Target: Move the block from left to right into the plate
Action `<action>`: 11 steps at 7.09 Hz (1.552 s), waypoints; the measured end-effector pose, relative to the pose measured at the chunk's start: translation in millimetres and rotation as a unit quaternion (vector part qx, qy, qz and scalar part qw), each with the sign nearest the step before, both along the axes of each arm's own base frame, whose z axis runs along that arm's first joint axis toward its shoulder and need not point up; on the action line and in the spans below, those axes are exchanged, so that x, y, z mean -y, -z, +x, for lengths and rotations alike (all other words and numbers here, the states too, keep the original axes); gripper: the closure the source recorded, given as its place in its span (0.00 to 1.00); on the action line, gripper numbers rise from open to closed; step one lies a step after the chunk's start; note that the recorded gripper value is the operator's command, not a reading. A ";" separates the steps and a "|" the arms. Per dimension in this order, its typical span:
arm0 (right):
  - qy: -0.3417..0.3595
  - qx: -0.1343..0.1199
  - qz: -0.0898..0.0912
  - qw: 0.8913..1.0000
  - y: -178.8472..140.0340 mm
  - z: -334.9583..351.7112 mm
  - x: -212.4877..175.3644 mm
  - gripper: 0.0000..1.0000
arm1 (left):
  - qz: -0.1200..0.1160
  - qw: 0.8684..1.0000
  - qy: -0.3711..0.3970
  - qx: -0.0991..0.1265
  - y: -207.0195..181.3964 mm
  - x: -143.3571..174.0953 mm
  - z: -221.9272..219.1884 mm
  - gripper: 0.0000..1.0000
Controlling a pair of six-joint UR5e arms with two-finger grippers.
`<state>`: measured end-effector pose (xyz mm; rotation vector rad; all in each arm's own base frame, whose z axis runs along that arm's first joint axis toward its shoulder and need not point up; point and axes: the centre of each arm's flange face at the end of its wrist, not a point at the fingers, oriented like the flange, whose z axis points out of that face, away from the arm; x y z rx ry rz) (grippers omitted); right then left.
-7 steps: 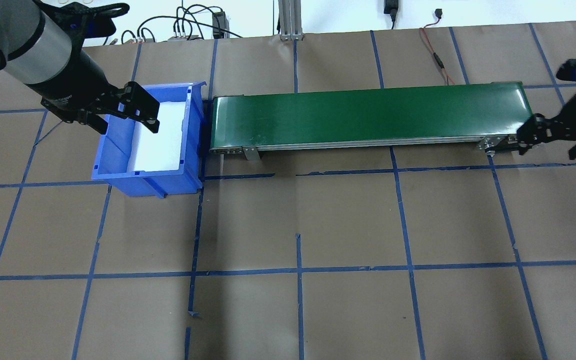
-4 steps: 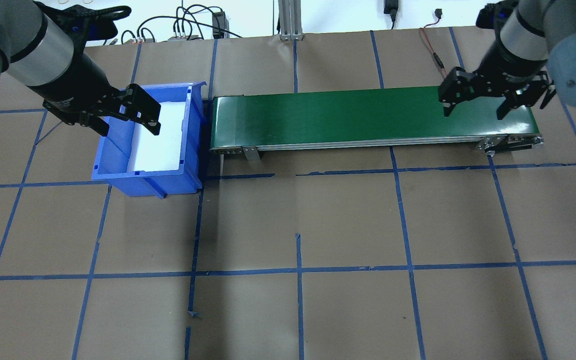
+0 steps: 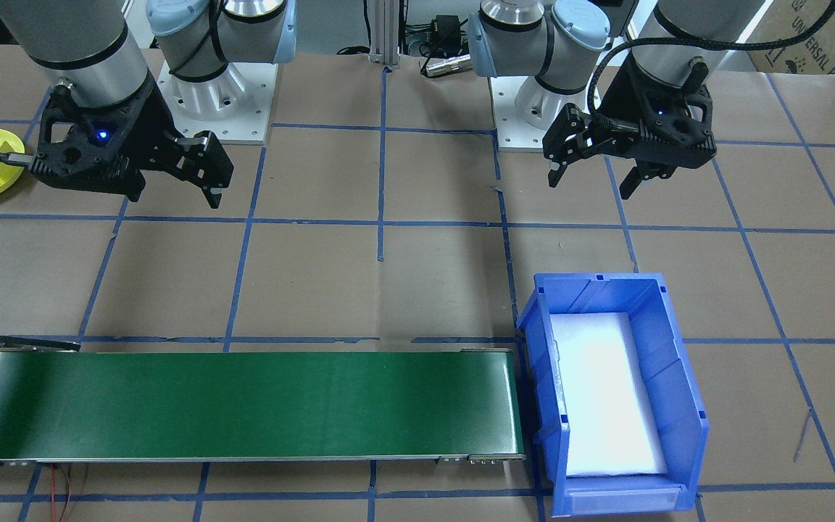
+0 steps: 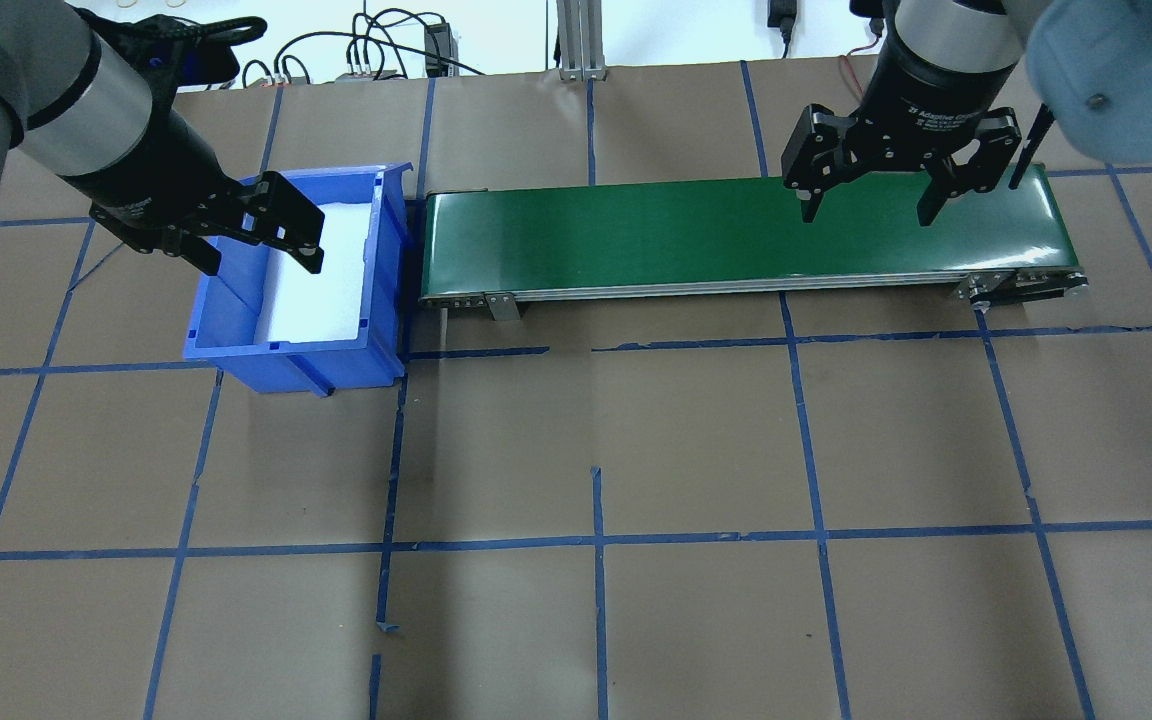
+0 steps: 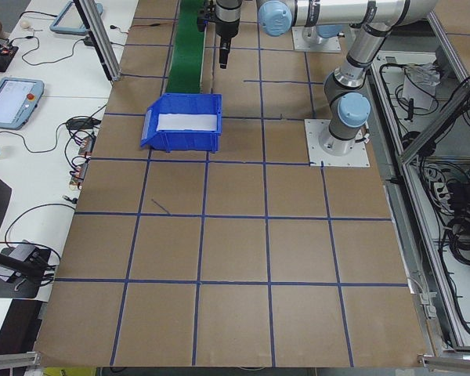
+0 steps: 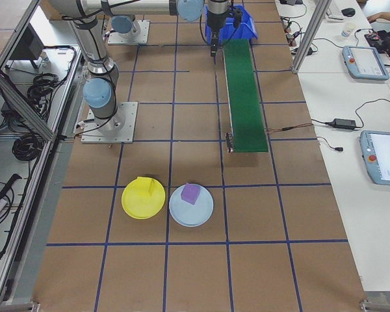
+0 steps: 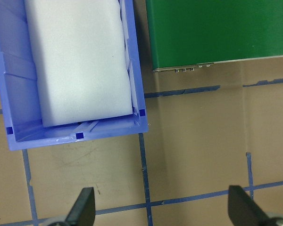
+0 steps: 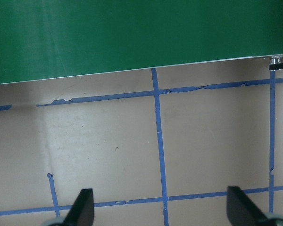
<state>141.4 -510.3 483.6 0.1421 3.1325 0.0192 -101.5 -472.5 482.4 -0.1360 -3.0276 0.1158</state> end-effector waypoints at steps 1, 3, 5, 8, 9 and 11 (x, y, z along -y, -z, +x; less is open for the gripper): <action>0.007 0.001 0.003 1.000 1.6 -7.7 1.9 0.00 | 0.000 1.000 0.000 0.000 0.1 0.1 0.2 0.00; 0.013 0.002 0.009 1.000 8.7 -16.3 2.9 0.00 | 0.000 1.000 0.000 0.000 0.2 0.2 0.3 0.00; 0.019 0.001 0.016 1.000 17.4 -24.0 3.6 0.00 | 0.000 1.000 0.000 0.000 0.3 0.3 0.6 0.00; 0.023 0.003 0.027 0.999 27.7 -28.4 2.7 0.00 | 0.000 1.000 -0.001 0.000 0.3 0.4 1.0 0.00; 0.023 0.002 0.028 0.999 28.8 -28.4 1.9 0.00 | 0.000 1.000 -0.001 0.000 0.2 0.4 1.0 0.00; 0.022 0.000 0.026 0.999 27.0 -27.4 0.5 0.00 | 0.000 1.000 -0.001 0.000 0.2 0.4 1.0 0.00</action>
